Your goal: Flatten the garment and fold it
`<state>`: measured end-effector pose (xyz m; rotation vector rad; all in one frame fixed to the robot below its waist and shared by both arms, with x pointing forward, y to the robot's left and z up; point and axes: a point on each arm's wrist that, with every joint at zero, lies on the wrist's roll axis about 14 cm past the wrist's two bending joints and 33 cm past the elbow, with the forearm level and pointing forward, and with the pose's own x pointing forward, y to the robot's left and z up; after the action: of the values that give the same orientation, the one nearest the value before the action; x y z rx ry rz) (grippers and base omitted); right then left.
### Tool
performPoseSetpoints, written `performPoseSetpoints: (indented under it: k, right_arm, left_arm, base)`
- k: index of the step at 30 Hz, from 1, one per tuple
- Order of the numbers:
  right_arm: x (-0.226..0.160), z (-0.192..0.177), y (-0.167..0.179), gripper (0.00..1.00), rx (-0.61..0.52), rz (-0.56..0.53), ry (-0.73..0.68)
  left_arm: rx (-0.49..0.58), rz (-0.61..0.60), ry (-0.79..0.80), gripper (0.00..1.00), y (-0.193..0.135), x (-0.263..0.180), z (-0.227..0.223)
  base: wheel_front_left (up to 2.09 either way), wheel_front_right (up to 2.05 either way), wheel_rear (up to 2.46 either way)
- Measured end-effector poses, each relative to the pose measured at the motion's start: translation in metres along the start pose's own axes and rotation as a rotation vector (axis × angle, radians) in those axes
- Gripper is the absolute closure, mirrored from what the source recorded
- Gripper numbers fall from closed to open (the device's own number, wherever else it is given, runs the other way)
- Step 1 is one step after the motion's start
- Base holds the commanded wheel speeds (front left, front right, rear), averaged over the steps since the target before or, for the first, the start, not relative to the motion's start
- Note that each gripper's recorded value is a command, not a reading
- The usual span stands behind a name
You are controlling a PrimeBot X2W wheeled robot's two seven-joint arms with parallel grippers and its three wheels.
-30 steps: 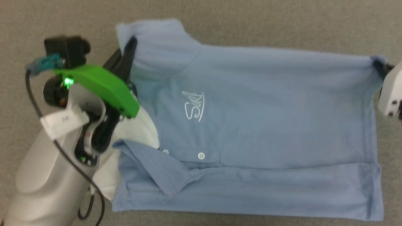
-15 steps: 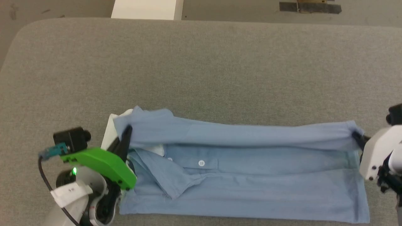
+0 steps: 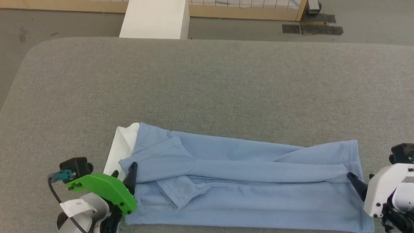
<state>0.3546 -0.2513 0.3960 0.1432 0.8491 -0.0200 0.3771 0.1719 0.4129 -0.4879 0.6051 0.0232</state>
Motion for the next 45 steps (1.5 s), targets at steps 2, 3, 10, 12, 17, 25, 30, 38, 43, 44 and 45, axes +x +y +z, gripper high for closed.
performPoseSetpoints:
  k: [2,3,10,12,17,25,30,38,43,44,45]
  right_arm:
    - [-0.007,0.004,-0.001,0.00,0.014,0.003,-0.035]
    - [-0.012,0.008,-0.001,0.00,0.029,0.006,-0.065]
    - [-0.033,0.024,-0.012,0.00,0.041,-0.023,-0.146]
    - [-0.031,0.020,-0.012,0.00,0.041,-0.027,-0.125]
    - [-0.014,-0.001,-0.008,0.00,0.029,-0.033,-0.022]
    - [0.017,-0.018,0.004,0.00,-0.010,-0.020,0.095]
    - [0.022,-0.016,0.004,1.00,-0.009,-0.006,0.133]
    - [0.006,-0.002,-0.050,1.00,0.055,-0.112,0.105]
    - [-0.014,-0.001,-0.115,1.00,0.066,-0.295,0.121]
    - [-0.018,-0.002,-0.124,1.00,0.064,-0.326,0.126]
    - [-0.020,-0.003,-0.131,1.00,0.065,-0.349,0.126]
  left_arm:
    - [0.004,0.005,-0.021,0.00,0.001,-0.005,0.005]
    - [0.007,0.007,-0.054,0.00,0.001,-0.008,0.013]
    - [0.164,-0.029,-0.435,0.00,-0.009,-0.034,0.095]
    - [0.227,-0.043,-0.551,0.00,-0.014,-0.041,0.110]
    - [0.341,-0.049,-0.711,0.00,-0.022,-0.047,0.130]
    - [0.334,-0.048,-0.789,0.00,-0.032,-0.045,0.135]
    - [0.326,-0.035,-0.786,0.00,-0.024,-0.042,0.133]
    - [0.309,-0.033,-0.773,0.00,-0.019,-0.041,0.125]
    - [0.309,-0.038,-0.765,0.00,-0.018,-0.038,0.123]
    - [0.310,-0.039,-0.762,0.00,-0.019,-0.037,0.122]
    - [0.314,-0.040,-0.760,0.00,-0.020,-0.037,0.120]
  base:
    - [0.00,0.00,0.00]
    - [0.00,0.00,0.00]
    - [0.00,0.00,0.00]
    - [0.00,0.00,0.00]
    - [0.00,0.00,0.00]
    - [0.00,0.00,0.00]
    - [0.00,0.00,0.00]
    - [0.00,0.00,0.00]
    - [0.00,0.00,0.00]
    - [0.00,0.00,0.00]
    - [0.00,0.00,0.00]
